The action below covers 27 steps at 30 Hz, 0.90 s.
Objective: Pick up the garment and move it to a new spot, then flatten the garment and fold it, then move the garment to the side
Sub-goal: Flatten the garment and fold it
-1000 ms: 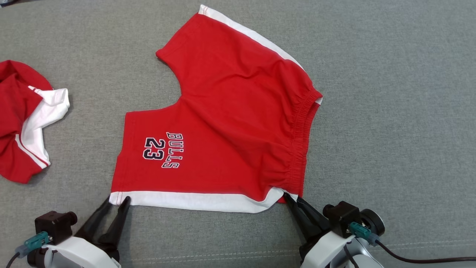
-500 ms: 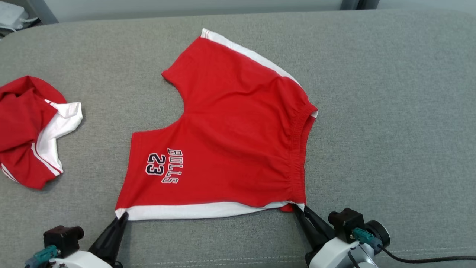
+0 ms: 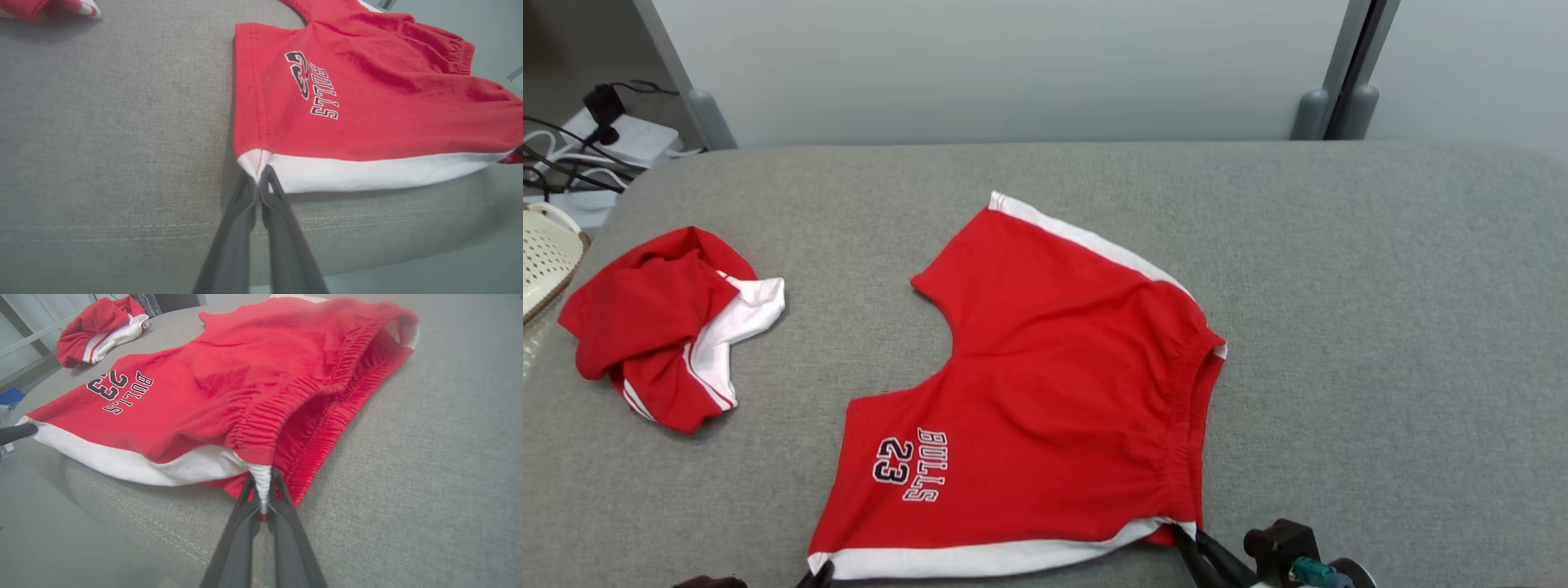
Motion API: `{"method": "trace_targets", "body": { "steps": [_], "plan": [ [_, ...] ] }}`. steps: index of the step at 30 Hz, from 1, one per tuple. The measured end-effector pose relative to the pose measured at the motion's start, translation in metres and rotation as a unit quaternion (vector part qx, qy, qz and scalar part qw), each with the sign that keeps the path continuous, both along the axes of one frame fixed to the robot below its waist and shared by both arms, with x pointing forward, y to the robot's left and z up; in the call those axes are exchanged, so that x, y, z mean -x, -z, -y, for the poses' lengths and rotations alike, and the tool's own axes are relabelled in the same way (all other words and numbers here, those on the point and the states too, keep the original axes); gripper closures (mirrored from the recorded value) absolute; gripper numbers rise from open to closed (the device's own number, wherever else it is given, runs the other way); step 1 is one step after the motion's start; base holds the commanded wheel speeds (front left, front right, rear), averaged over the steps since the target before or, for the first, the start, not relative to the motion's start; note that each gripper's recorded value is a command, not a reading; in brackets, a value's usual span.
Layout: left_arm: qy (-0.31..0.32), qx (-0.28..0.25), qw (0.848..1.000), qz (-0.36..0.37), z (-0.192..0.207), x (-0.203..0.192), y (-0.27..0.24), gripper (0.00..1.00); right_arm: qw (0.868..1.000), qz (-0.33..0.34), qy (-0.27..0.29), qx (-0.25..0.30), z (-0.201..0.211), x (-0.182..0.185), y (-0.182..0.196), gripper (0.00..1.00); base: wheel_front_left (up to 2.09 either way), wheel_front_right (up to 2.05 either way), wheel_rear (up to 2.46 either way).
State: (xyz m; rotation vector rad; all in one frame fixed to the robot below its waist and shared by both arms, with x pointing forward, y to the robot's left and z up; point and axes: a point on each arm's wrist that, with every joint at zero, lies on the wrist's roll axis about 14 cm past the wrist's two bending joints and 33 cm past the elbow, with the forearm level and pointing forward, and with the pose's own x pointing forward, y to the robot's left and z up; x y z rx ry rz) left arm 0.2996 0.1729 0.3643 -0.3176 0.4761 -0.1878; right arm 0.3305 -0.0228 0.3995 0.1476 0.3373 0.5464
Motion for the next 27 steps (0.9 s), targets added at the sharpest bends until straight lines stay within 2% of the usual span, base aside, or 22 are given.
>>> {"method": "trace_targets", "body": {
  "steps": [8, 13, 16, 21, 27],
  "plan": [
    [-0.004, -0.013, 1.000, -0.008, -0.003, 0.017, 0.007, 1.00, 1.000, -0.019, -0.002, -0.006, -0.003, 0.014, 0.008, 1.00, 0.00, 0.00, 0.00],
    [0.002, -0.007, 1.000, 0.006, -0.001, 0.007, -0.002, 1.00, 1.000, -0.022, 0.005, -0.022, -0.004, 0.012, 0.005, 1.00, 0.00, 0.00, 0.00],
    [0.008, -0.003, 0.999, 0.038, -0.002, -0.017, -0.021, 1.00, 0.999, 0.004, 0.016, -0.040, -0.003, -0.007, -0.013, 1.00, 0.00, 0.00, 0.00],
    [0.034, 0.012, 0.993, 0.117, 0.005, -0.081, -0.073, 1.00, 0.995, 0.047, 0.028, -0.081, -0.005, -0.044, -0.048, 1.00, 0.00, 0.00, 0.00],
    [0.072, 0.019, 0.984, 0.159, 0.015, -0.144, -0.106, 1.00, 0.991, 0.095, 0.037, -0.092, 0.002, -0.088, -0.074, 1.00, 0.00, 0.00, 0.00]
  ]
}}
